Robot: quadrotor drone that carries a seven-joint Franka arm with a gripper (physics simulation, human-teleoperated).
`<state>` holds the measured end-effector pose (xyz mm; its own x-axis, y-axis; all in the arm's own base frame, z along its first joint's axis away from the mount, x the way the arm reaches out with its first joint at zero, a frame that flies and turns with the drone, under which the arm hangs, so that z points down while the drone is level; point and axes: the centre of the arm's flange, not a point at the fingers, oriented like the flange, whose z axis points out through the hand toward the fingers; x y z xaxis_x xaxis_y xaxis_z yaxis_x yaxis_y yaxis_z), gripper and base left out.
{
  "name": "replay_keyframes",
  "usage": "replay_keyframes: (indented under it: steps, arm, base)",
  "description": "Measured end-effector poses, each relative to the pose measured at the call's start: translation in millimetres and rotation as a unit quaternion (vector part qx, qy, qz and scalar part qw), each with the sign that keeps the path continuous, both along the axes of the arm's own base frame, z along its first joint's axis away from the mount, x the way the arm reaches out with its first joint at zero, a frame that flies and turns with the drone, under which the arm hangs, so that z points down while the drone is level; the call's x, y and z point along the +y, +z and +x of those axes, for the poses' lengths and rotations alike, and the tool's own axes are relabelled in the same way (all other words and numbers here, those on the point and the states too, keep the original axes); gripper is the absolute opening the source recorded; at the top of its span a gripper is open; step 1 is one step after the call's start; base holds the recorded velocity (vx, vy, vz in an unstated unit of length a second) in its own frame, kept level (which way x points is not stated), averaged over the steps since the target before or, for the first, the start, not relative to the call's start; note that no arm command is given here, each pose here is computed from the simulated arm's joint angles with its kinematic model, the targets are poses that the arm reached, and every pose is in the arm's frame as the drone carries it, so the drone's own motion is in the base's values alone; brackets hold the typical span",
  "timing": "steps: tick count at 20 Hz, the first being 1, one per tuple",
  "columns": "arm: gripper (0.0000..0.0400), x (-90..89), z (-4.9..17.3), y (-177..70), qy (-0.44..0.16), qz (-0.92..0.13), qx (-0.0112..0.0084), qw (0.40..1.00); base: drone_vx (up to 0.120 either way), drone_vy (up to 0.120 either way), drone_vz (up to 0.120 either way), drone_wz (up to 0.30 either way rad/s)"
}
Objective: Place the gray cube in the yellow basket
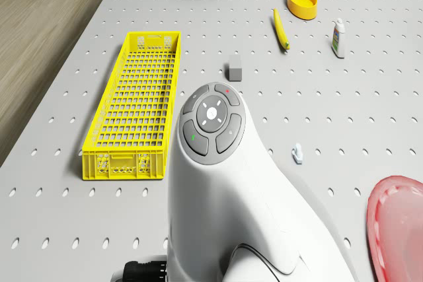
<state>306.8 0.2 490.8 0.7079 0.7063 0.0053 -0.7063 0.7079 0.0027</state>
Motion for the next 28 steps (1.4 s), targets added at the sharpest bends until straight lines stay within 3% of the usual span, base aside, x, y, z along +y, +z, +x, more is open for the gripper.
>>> replay_keyframes:
  steps: [28]
  arm:
    - [0.04, -0.4, 0.0, -0.1, 0.0, -0.002, 0.0002, 1.0]
  base:
    - [0.12, 0.0, 0.0, 0.0]
